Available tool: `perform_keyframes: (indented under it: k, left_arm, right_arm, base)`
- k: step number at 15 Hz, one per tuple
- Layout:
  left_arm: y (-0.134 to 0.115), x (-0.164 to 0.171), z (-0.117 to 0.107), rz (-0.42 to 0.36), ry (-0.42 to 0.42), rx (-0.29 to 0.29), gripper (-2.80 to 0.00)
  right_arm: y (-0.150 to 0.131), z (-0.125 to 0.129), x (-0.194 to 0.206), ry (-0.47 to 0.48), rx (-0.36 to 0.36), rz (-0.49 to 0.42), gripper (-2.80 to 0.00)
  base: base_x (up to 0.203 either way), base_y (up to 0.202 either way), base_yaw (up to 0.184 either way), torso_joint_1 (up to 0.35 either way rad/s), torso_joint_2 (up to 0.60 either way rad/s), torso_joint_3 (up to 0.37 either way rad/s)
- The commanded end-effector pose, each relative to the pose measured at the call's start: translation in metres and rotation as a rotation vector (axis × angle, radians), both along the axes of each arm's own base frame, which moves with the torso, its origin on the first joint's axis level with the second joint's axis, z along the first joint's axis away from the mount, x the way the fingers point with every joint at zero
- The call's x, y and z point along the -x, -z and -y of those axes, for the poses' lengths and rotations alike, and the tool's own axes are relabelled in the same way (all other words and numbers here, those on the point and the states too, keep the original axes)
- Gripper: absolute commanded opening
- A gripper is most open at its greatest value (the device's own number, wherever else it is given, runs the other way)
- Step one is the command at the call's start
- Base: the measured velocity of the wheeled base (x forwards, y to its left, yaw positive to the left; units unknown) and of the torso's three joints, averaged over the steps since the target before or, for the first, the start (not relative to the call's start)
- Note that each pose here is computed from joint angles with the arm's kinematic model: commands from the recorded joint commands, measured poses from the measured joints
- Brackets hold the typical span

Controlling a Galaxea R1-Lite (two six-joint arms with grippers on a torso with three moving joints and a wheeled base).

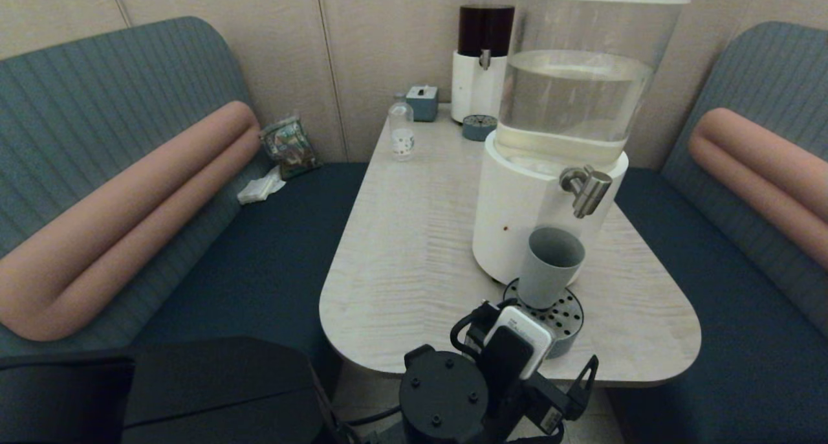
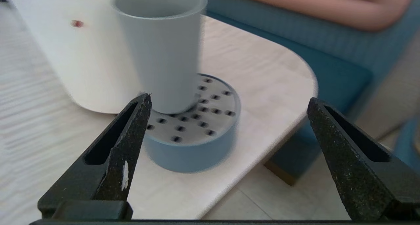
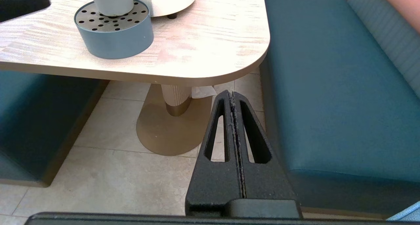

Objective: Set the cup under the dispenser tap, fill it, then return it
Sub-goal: Place the cup next to the water dispenser

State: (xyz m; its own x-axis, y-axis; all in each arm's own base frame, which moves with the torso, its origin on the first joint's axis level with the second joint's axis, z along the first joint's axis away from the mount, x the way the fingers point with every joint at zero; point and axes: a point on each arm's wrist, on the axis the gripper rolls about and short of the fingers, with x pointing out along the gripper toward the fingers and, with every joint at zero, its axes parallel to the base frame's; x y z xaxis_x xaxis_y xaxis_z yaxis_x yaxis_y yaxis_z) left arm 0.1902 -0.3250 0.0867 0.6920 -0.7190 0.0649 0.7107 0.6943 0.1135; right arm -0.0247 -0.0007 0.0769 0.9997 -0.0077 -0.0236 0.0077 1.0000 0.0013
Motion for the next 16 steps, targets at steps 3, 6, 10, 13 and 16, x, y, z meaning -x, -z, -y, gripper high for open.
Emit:
perform_keyframes:
  k: [3,6,10,13,16]
  left_arm:
    - [-0.001,-0.008,0.005,0.011,-0.027,0.002,0.00]
    - [-0.001,-0.016,0.010,0.024,-0.040,-0.001,0.00]
    - [-0.008,-0.028,0.015,0.030,-0.058,0.005,0.00]
    - [-0.010,-0.035,0.018,0.053,-0.073,0.002,0.00]
    - [-0.009,-0.039,0.023,0.058,-0.088,0.004,0.00]
  right_arm:
    - [0.000,0.000,0.000,0.000,0.000,0.001,-2.80]
    - [0.000,0.000,0.000,0.000,0.000,0.001,-2.80]
    - [0.000,0.000,0.000,0.000,0.000,0.001,-2.80]
    - [0.000,0.000,0.000,0.000,0.000,0.001,-2.80]
    - [0.000,0.000,0.000,0.000,0.000,0.001,-2.80]
  base:
    - [0.000,0.000,0.000,0.000,0.00,0.000]
    - [0.000,0.000,0.000,0.000,0.00,0.000]
    - [0.000,0.000,0.000,0.000,0.00,0.000]
    - [0.000,0.000,0.000,0.000,0.00,0.000]
    - [0.000,0.000,0.000,0.000,0.00,0.000]
